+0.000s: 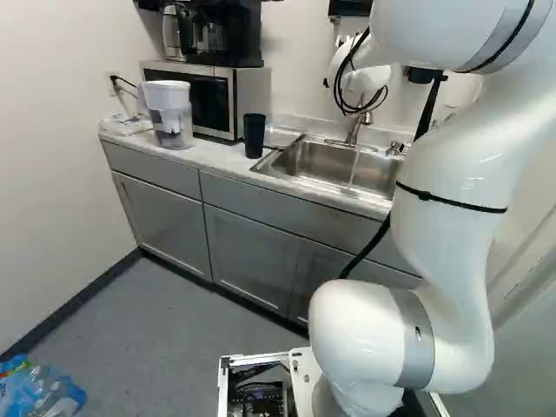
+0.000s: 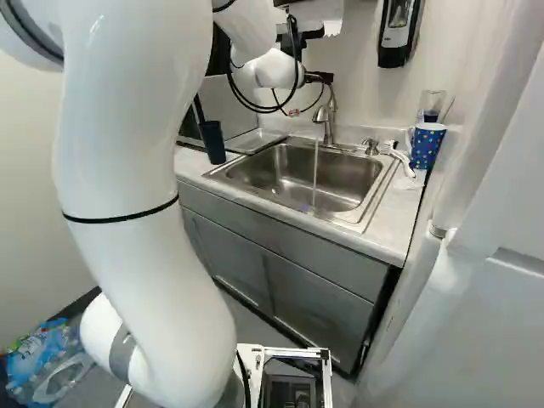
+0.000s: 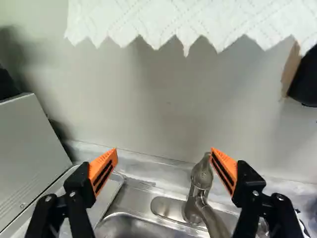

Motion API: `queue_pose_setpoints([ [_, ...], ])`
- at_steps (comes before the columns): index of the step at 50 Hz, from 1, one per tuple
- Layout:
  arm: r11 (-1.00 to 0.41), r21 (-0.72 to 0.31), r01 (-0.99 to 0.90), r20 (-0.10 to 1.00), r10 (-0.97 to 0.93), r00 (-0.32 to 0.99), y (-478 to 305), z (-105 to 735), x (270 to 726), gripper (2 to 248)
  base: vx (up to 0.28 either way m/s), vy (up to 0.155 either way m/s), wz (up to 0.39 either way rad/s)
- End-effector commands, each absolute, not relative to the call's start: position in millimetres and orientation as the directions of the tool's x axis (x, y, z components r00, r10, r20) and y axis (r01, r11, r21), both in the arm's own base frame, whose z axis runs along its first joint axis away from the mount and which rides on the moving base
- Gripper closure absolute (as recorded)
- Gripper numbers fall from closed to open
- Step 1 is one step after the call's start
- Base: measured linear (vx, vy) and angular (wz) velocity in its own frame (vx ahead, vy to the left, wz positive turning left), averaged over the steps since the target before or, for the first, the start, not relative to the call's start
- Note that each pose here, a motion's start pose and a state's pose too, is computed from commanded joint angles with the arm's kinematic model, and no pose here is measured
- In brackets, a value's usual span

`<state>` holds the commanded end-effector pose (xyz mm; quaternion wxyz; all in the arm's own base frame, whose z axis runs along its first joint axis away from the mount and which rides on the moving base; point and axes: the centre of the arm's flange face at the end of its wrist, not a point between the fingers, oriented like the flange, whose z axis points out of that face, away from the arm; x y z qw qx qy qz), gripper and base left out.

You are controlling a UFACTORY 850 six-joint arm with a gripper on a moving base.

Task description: Rinse the cup and place it in the tray

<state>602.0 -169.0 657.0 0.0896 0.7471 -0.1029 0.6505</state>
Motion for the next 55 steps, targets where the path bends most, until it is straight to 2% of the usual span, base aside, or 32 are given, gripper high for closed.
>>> queue_pose_setpoints([
  [55, -0.954, 0.000, -0.300, 0.981, -0.059, 0.187, -174, 657, 554, 3, 0.000, 0.000, 0.000],
])
